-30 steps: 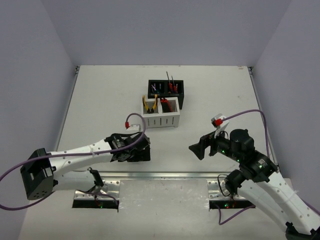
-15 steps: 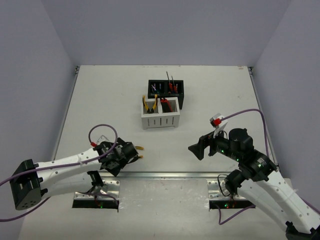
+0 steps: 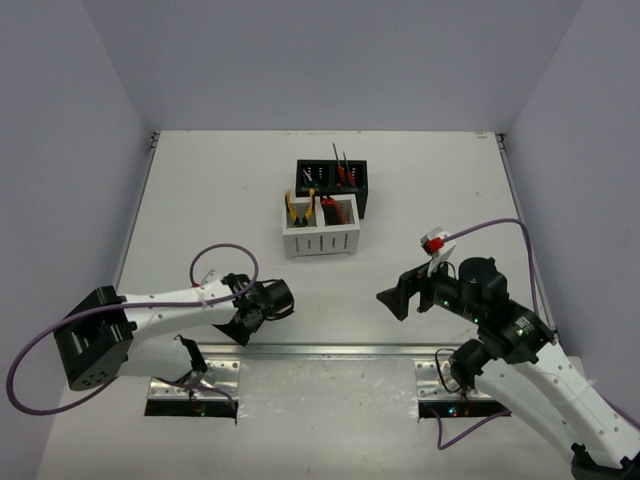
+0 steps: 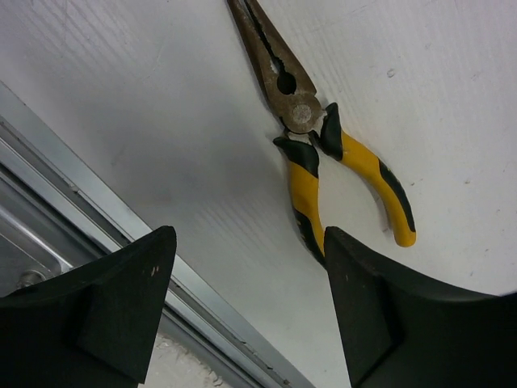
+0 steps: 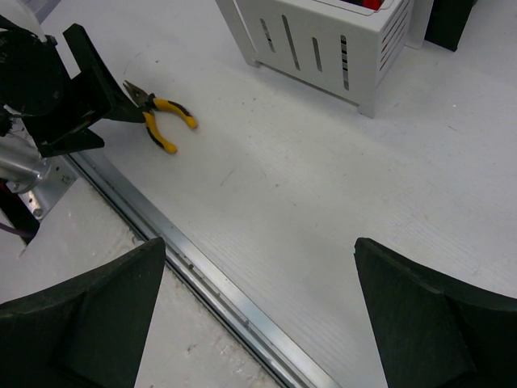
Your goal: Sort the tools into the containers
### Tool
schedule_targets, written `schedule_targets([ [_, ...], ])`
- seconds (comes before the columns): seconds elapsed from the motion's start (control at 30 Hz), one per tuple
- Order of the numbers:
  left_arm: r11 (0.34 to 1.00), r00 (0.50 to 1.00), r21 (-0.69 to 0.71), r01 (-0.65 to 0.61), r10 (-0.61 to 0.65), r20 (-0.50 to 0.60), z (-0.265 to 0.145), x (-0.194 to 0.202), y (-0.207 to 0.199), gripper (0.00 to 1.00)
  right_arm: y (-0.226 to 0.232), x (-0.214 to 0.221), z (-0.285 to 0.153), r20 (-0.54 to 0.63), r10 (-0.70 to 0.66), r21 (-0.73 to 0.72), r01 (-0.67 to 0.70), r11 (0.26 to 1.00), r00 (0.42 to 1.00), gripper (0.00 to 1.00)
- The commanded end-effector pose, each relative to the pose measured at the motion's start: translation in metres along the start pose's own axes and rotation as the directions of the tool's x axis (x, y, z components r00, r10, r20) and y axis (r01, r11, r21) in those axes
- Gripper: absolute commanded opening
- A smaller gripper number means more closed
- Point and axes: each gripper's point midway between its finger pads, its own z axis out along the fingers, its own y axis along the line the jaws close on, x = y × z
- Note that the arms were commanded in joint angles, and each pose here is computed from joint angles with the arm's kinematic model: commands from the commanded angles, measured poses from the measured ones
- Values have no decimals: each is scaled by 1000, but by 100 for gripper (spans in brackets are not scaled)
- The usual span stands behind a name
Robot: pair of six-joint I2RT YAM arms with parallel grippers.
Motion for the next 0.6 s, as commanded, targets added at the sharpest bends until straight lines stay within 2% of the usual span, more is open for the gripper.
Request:
schedule_targets([
  [0.0, 994, 994, 13, 108, -107, -25, 0, 5, -23, 69, 4, -12, -2, 61, -3, -20, 4, 1000, 998, 99],
  [0.2, 998, 997, -51, 45, -48, -63, 17, 17, -29, 62, 5, -13, -4, 66, -4, -24, 6, 1000, 998, 99],
  [0.27, 994, 997, -105, 14, -22, -76, 25, 22, -25, 56, 5, -12, -3, 63, -4, -26, 5, 1000, 998, 99],
  [0.33, 991, 995, -136, -22, 8, -100, 27, 28, -23, 46, 5, -12, -3, 66, -2, -24, 4, 1000, 998, 99],
  [0.4, 985, 992, -164, -44, 24, -121, 30, 34, -21, 42, 5, -12, -3, 66, -3, -24, 4, 1000, 998, 99],
  [0.53, 981, 990, -187, -56, 29, -141, 33, 40, -18, 16, 5, -12, -4, 65, -4, -21, 5, 1000, 998, 99],
  [0.57, 980, 989, -194, -53, 25, -146, 34, 40, -16, 2, 4, -11, -4, 66, -2, -19, 3, 1000, 998, 99],
])
